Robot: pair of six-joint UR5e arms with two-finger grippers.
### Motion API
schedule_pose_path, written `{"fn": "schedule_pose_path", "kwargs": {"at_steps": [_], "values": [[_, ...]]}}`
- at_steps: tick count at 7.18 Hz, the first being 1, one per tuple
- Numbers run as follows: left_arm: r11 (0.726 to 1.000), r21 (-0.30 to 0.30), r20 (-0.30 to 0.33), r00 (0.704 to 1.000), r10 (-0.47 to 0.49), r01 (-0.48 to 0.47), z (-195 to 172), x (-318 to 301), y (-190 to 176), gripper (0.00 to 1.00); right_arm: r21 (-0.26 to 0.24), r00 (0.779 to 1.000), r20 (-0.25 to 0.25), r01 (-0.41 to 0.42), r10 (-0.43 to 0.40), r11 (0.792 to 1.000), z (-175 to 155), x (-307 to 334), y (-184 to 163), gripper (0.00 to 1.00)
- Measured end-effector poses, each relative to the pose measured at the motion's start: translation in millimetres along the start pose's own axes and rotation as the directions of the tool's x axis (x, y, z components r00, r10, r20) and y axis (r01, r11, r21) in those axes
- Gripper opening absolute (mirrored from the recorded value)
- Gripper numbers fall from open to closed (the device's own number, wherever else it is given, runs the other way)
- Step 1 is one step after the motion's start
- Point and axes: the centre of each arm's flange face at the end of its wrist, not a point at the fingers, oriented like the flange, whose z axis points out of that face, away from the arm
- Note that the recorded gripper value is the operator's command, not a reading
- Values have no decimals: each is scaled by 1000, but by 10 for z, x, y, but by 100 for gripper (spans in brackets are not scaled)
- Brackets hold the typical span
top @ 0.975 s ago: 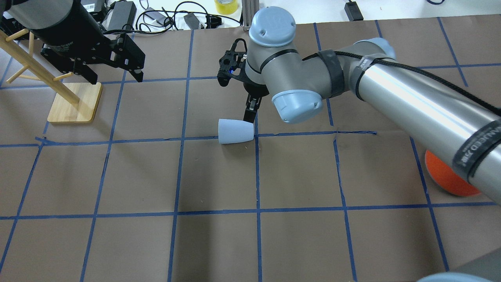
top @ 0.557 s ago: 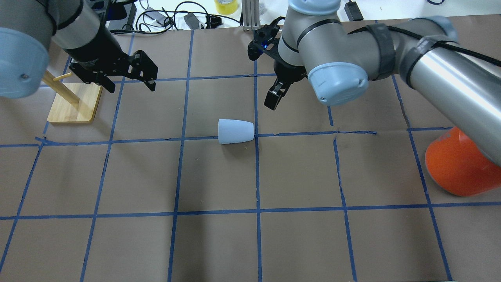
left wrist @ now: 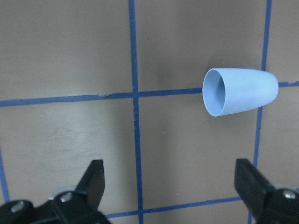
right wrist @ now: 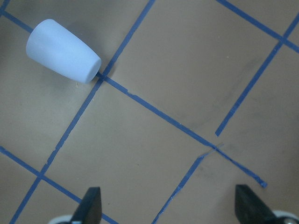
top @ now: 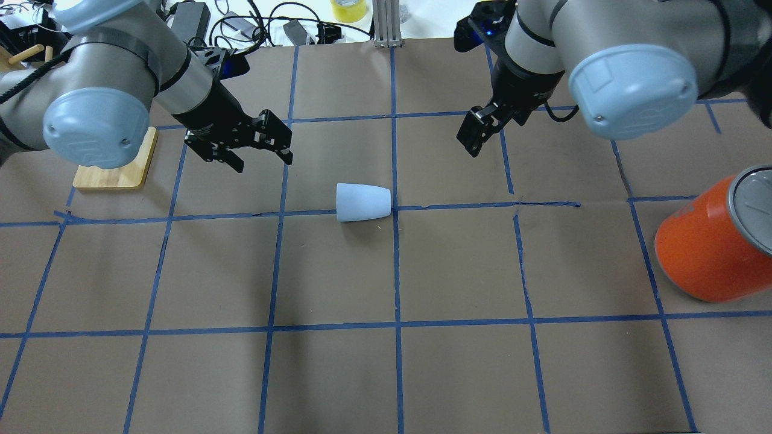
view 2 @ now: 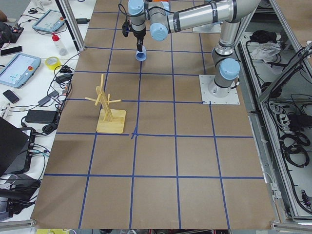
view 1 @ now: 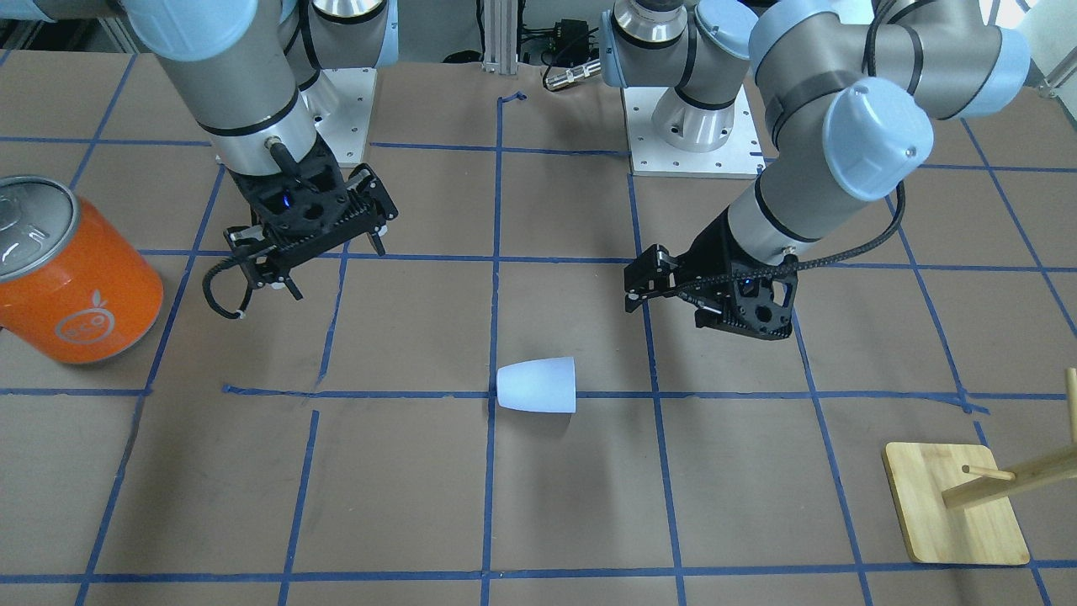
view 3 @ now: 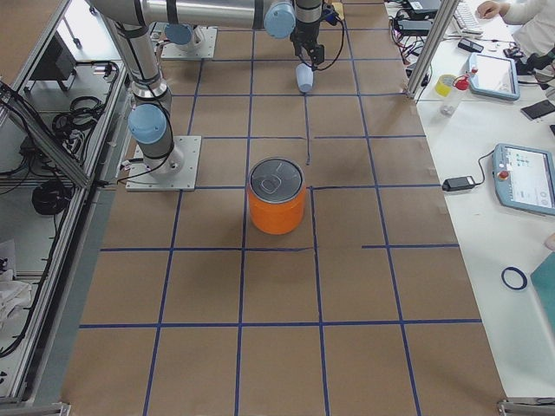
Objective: Flip cup
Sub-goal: 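Raise the right gripper away while the left gripper reaches toward the cup, then close the left gripper on the rim of the lying cup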
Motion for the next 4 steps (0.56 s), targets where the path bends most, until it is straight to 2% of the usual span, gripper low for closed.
{"fn": "schedule_pose_path", "kwargs": {"at_steps": [2, 4], "values": [[999, -34, -121, 993, -6, 1, 366, -135, -204, 100, -15, 985, -54, -165, 164, 986, -275, 91, 249, 100], [998, -54, -290, 956, -53, 39, 678, -269, -396, 100, 8, 944, -91, -317, 316, 949, -472, 103, 400, 100]]}}
